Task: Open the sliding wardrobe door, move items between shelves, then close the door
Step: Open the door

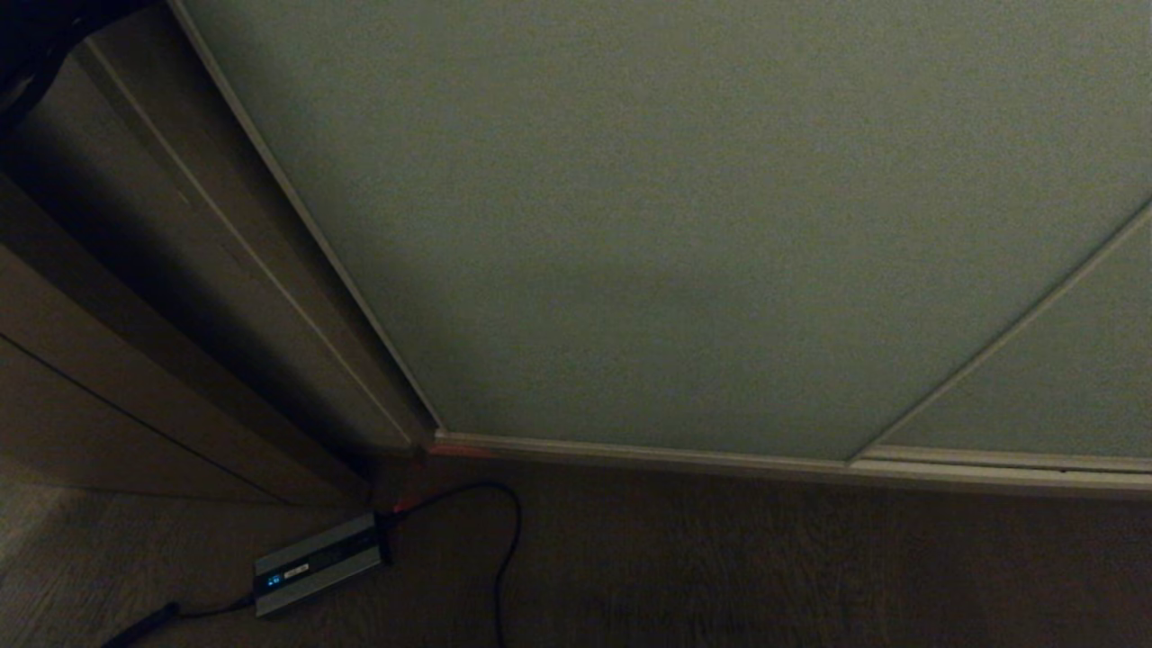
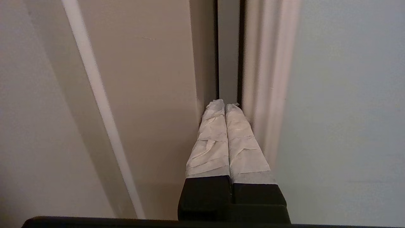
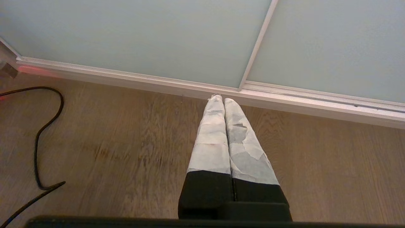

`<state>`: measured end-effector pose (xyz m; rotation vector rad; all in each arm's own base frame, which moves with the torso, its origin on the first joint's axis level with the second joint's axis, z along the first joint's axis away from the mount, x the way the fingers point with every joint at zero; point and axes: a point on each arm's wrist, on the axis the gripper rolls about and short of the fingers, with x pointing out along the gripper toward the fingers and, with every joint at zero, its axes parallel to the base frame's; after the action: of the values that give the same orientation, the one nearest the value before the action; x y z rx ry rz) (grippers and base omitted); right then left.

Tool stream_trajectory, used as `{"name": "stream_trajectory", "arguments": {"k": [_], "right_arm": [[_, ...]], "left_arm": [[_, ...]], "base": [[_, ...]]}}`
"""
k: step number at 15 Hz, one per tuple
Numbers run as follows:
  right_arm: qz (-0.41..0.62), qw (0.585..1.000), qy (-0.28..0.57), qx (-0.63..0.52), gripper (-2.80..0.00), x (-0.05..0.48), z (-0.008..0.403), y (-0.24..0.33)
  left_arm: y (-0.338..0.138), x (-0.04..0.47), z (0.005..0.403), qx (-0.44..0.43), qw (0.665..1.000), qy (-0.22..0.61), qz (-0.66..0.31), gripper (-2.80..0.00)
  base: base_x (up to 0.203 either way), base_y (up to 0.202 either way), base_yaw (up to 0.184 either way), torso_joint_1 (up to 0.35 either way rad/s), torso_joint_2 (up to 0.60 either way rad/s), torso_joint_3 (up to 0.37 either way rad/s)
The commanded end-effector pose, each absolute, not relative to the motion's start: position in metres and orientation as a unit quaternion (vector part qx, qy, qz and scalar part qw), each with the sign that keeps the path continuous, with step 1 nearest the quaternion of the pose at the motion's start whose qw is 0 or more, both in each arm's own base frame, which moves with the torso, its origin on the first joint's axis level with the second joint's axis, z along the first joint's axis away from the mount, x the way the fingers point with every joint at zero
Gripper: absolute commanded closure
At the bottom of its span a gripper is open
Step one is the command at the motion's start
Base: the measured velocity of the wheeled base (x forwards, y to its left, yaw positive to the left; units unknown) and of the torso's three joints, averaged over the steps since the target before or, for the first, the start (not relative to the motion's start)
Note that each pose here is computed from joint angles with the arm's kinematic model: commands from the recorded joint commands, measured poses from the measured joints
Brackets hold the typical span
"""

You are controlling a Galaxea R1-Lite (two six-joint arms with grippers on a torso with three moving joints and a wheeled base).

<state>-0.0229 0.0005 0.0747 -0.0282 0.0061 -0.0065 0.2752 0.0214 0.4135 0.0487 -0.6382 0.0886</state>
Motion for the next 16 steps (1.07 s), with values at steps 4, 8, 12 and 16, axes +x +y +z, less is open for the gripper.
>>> {"name": "stream_trajectory", "arguments": {"k": [4,8,12,16], "right_arm": [[-0.003,1.0,0.005,-0.015,0.0,-0.023,0.074,0.0],[-0.003,1.0,0.005,-0.015,0.0,-0.023,0.074,0.0],[-0.003,1.0,0.005,-0.015,0.0,-0.023,0.074,0.0],[-0.003,1.0,0.005,-0.015,0.0,-0.023,0.074,0.0]], "left_arm": [[0.003,0.275,0.414,0.022,0.949,-0.316,0.008,0.0],[-0.01,0.277,0.41,0.017,0.953,-0.302,-0.013,0.0],[-0.037,0.276,0.408,0.007,0.957,-0.284,-0.061,0.0],[-0.075,0.27,0.397,-0.003,0.957,-0.263,-0.121,0.0]], "base": [[0.0,0.0,0.0,0.0,0.0,0.0],[0.0,0.0,0.0,0.0,0.0,0.0],[0.0,0.0,0.0,0.0,0.0,0.0],[0.0,0.0,0.0,0.0,0.0,0.0]]}}
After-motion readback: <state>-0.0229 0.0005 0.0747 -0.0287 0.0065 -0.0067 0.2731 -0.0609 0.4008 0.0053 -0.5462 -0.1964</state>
